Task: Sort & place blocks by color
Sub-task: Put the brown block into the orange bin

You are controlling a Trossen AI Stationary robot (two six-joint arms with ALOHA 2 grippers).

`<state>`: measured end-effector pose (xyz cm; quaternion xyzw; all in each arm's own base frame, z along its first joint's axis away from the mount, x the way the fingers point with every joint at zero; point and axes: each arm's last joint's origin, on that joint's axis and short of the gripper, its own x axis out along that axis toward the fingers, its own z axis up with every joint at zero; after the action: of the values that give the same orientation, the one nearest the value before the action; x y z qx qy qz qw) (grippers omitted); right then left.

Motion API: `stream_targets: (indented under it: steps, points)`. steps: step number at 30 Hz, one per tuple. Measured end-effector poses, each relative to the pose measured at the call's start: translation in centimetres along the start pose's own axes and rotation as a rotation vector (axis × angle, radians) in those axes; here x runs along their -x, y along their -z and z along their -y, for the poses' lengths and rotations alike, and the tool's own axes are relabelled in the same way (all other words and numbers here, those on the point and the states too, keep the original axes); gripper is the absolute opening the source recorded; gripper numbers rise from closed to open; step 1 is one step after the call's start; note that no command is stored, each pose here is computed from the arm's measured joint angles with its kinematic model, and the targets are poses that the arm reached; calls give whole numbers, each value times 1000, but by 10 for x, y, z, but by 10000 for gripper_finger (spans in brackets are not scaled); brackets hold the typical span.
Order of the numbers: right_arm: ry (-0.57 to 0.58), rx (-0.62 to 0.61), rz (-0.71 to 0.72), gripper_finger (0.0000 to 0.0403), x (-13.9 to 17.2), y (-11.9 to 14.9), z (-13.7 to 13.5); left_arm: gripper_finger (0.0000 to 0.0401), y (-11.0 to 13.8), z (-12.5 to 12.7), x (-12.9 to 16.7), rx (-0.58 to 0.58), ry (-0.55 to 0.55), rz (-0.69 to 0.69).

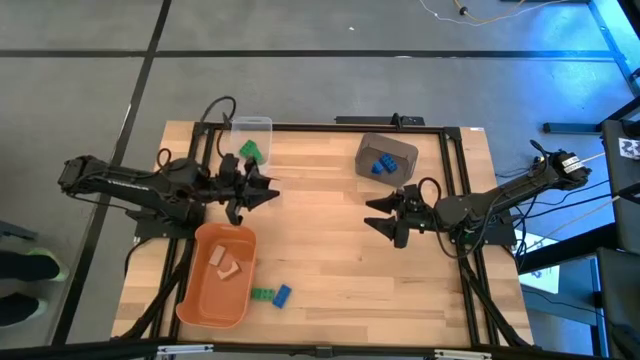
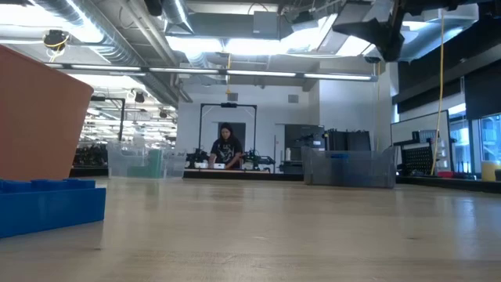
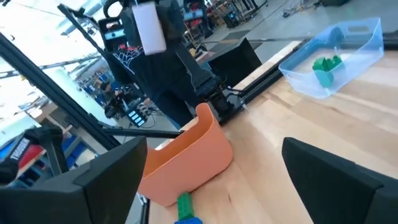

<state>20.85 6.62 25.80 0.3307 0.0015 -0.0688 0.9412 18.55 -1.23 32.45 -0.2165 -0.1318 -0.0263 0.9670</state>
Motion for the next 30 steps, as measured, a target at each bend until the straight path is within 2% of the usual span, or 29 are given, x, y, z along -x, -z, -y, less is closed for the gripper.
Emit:
stream_targets:
  steps: [5, 15, 18, 21, 27, 30]
  points:
    - [-7, 5, -26, 373, 0, 2, 1, 117, -2, -1, 1, -11, -55, 30]
    - [-22, 36, -46, 373, 0, 3, 0, 117, -3, 1, 2, 32, 0, 13]
    - [38, 29, 9, 373, 0, 0, 3, 117, -4, 0, 2, -12, -42, 35]
    - [123, -44, 91, 373, 0, -2, 5, 117, -3, -1, 2, -21, -69, 43]
    - [142, -45, 106, 373, 0, -3, 6, 117, -2, 1, 11, -7, 20, -67]
    - [133, -41, 91, 373, 0, -2, 6, 117, 1, 1, 23, 23, -9, -158]
